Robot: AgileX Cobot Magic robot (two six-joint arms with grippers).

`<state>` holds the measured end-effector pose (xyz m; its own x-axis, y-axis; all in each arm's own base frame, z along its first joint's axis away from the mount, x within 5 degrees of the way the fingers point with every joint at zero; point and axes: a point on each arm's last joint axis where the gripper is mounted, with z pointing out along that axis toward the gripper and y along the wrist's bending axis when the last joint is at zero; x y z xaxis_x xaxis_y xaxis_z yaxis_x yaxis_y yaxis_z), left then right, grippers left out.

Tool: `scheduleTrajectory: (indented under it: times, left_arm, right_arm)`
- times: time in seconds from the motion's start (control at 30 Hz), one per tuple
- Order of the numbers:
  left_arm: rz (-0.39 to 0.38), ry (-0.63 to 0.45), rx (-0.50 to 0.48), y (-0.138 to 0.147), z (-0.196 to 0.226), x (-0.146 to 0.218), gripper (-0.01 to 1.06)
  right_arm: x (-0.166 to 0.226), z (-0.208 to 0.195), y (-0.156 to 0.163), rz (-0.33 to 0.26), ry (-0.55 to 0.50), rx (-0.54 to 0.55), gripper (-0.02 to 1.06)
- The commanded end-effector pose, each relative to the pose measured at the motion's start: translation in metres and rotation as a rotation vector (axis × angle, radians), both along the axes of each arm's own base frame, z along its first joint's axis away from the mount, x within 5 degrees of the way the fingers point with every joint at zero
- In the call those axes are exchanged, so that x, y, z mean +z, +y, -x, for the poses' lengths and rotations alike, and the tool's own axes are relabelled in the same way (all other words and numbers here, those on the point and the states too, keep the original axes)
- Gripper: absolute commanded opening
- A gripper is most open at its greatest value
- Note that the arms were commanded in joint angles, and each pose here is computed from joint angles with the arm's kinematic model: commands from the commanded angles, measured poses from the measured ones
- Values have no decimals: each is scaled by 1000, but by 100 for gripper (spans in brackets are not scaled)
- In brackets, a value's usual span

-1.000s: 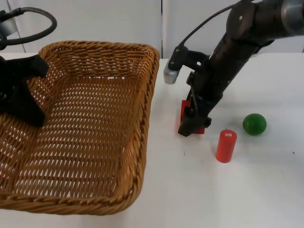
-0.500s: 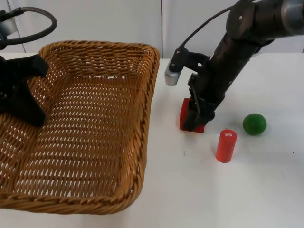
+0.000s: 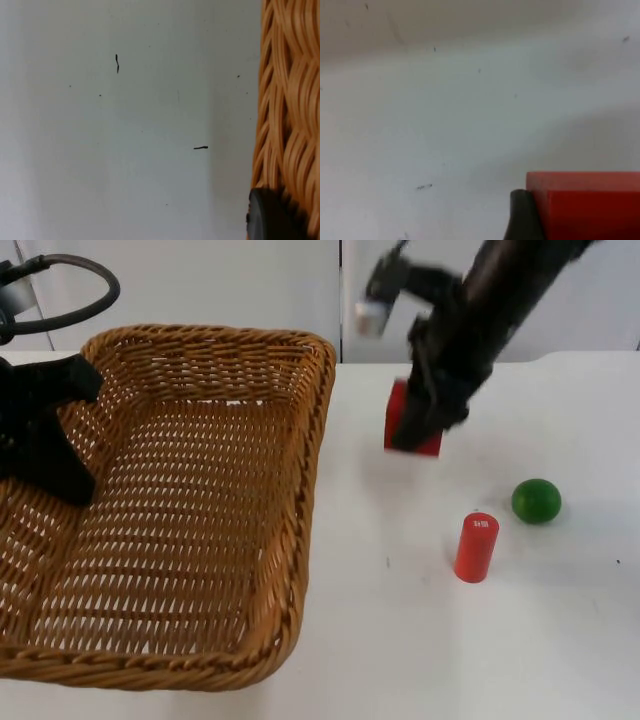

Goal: Pick up the basket with the left hand and place the object to the left of the red cylinder into the basket with the right hand.

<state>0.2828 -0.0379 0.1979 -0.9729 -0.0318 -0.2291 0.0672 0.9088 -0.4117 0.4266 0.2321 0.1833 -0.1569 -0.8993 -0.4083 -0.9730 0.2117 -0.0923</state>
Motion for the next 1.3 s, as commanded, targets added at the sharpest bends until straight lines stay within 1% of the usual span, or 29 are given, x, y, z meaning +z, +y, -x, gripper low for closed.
scheduleTrajectory:
  times: [0.0, 0.13, 0.17, 0.3, 0.37, 0.47, 0.63, 0.9, 1.07, 1.27]
  left_arm:
    - [21, -24, 14, -1, 0, 6, 0]
    - [19, -29, 7, -1, 0, 6, 0]
    - [19, -29, 7, -1, 0, 6, 0]
    - [18, -30, 5, -1, 0, 6, 0]
    - [18, -30, 5, -1, 0, 6, 0]
    - [18, -30, 5, -1, 0, 6, 0]
    - [18, -30, 5, -1, 0, 6, 0]
    - [16, -33, -2, -1, 0, 6, 0]
    - [16, -33, -2, -1, 0, 6, 0]
    - [16, -33, -2, -1, 0, 6, 0]
  right_arm:
    - [27, 7, 0, -19, -24, 3, 0]
    - [81, 21, -6, -72, -82, -36, 0]
    - [81, 21, -6, -72, -82, -36, 0]
    - [119, 35, -13, -109, -123, -56, 0]
    - [124, 37, -14, -111, -127, -54, 0]
    - [145, 49, -19, -130, -136, -70, 0]
    - [155, 56, -22, -131, -127, -73, 0]
    - [156, 61, -24, -113, -85, -66, 0]
    - [155, 62, -25, -107, -65, -107, 0]
    - [155, 65, -21, -100, -47, -114, 0]
